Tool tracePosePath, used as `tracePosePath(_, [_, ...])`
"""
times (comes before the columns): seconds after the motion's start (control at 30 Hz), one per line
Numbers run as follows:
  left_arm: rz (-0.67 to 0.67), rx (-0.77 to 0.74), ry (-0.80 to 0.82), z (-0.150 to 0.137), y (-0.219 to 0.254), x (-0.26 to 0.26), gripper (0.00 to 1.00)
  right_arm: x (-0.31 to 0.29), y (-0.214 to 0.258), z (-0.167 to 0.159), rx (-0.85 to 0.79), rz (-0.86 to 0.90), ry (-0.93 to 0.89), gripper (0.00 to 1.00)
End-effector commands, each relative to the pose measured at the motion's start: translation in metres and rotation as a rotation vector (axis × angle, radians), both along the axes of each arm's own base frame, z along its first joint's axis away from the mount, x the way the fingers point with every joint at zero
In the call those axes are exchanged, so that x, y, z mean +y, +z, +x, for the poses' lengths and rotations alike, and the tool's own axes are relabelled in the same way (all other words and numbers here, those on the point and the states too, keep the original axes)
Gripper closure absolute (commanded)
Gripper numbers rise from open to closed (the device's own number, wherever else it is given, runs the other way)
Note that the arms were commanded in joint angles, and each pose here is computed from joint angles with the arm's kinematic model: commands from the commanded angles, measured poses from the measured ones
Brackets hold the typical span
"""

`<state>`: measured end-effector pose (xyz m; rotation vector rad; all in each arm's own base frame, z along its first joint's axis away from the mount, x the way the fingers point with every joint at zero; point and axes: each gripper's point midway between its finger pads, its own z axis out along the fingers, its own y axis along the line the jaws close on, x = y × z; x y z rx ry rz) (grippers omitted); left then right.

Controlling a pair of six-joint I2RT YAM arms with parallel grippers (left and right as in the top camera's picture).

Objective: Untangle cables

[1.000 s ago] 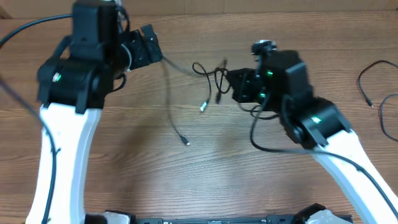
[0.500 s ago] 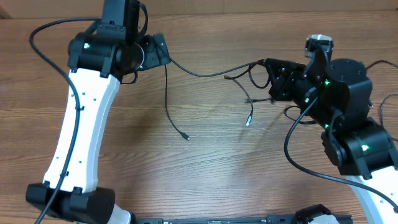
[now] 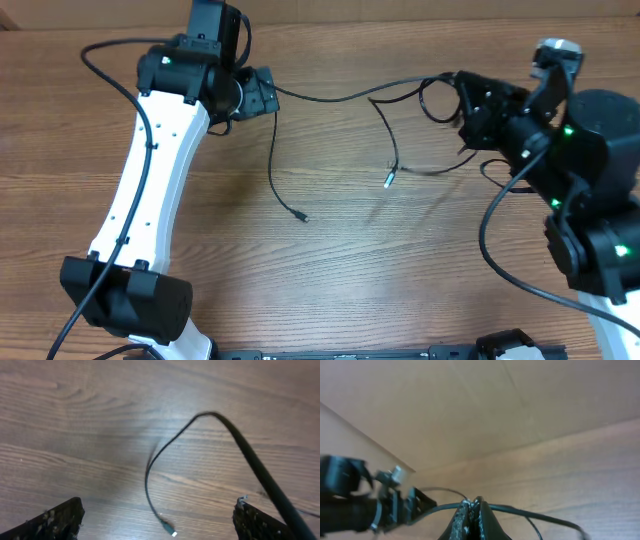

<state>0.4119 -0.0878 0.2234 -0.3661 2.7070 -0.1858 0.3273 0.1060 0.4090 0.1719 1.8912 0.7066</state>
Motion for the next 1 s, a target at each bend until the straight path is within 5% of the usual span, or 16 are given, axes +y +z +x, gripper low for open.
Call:
tracePosePath(0.0, [0.0, 0.06, 0.022, -0.003, -0.026, 0.002, 0.05, -0.013, 0.042, -0.015, -0.106, 0.027, -0.031, 0.96])
tracePosePath(0.3, [0.009, 0.116, 0.031, -0.01, -0.072, 0.003, 0.01, -0.03, 0.06, -0.026, -0.128, 0.027, -0.079, 0.96])
tracePosePath(0.47, [0.003, 0.097, -0.093, -0.007, -0.076, -0.006, 0.0, -0.03, 0.051, -0.028, -0.098, 0.011, -0.073, 0.96])
tracePosePath(0.77, [-0.212, 0.044, -0.335, -0.007, -0.056, -0.056, 0.01, -0.015, -0.011, -0.022, 0.15, -0.029, 0.013, 0.95])
tracePosePath(0.8, [-0.224, 0.048, -0.341, -0.009, -0.055, -0.059, 0.01, -0.007, -0.019, -0.022, 0.175, -0.042, 0.068, 0.88])
tracePosePath(0.87, [-0.239, 0.062, -0.351, -0.013, -0.055, -0.062, 0.01, 0.015, -0.035, -0.025, 0.205, -0.084, 0.235, 0.55])
tracePosePath(0.97, [-0.286, 0.098, -0.379, -0.025, -0.054, -0.075, 0.02, 0.041, -0.061, -0.029, 0.22, -0.174, 0.468, 0.3])
